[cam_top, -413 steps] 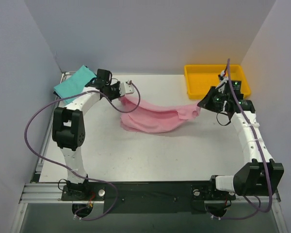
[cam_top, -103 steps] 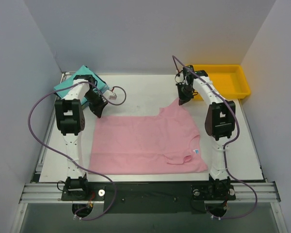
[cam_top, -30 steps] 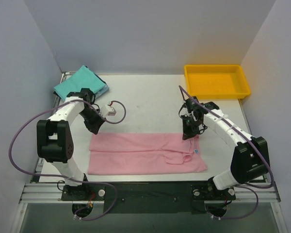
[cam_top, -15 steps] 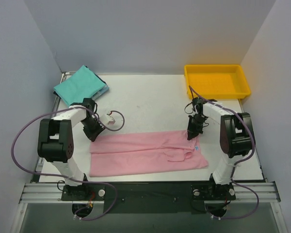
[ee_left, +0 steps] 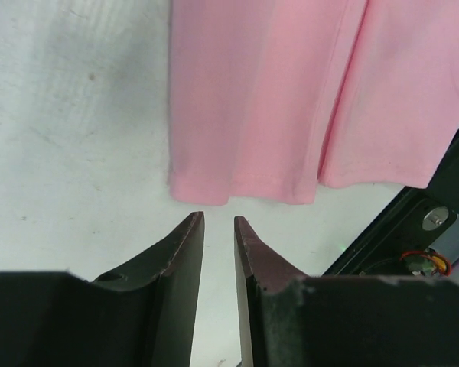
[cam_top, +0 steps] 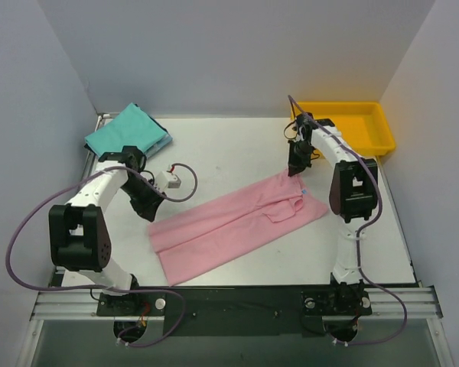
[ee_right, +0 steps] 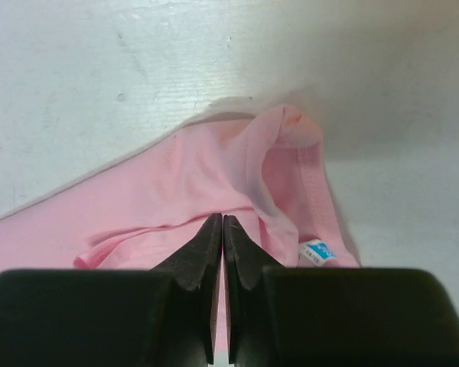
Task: Fold and stack the t-shirts
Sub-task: Rotate the tshirt 90 degrees
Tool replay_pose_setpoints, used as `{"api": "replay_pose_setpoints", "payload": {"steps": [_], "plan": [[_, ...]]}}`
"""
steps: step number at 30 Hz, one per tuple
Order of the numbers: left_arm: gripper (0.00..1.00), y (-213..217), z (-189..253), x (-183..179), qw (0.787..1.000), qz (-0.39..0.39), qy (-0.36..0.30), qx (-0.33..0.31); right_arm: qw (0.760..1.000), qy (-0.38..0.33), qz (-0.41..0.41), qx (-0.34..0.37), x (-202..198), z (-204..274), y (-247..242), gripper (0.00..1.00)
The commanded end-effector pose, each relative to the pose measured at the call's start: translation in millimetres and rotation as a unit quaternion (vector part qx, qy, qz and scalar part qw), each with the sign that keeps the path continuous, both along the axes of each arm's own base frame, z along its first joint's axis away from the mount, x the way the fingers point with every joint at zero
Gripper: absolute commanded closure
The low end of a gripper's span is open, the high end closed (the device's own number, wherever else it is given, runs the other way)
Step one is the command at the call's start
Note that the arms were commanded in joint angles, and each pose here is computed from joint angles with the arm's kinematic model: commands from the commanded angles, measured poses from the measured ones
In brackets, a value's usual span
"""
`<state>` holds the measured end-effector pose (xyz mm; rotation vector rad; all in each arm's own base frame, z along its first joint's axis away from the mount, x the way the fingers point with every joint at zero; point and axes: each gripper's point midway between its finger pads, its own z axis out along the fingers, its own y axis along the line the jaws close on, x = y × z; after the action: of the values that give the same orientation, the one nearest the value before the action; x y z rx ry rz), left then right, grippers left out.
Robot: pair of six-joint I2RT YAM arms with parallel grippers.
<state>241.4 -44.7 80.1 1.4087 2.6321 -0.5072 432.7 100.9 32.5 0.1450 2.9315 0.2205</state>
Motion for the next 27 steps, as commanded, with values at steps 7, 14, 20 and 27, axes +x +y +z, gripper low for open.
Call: {"api": "replay_pose_setpoints", "payload": {"steps": [7,14,20,27], "plan": [[0.68,11.4,-26.8,74.7,0.995,0.06,-0.068,0.042,0.997,-0.008,-0.052,-0.05,-98.1,51.7,-44.8,0.99],[0.69,10.1,-56.3,47.1,0.998,0.03,-0.021,0.046,0.991,0.052,-0.125,-0.009,-141.6,-7.4,-63.6,1.0],[0.69,7.9,-63.4,-9.9,0.999,-0.008,0.025,0.038,0.989,0.088,-0.122,0.012,-117.0,-30.6,-56.3,1.0],[0.66,-0.4,-45.0,-92.5,0.994,-0.061,0.085,-0.016,0.996,0.064,-0.052,0.019,-58.3,-21.9,4.7,1.0]]}}
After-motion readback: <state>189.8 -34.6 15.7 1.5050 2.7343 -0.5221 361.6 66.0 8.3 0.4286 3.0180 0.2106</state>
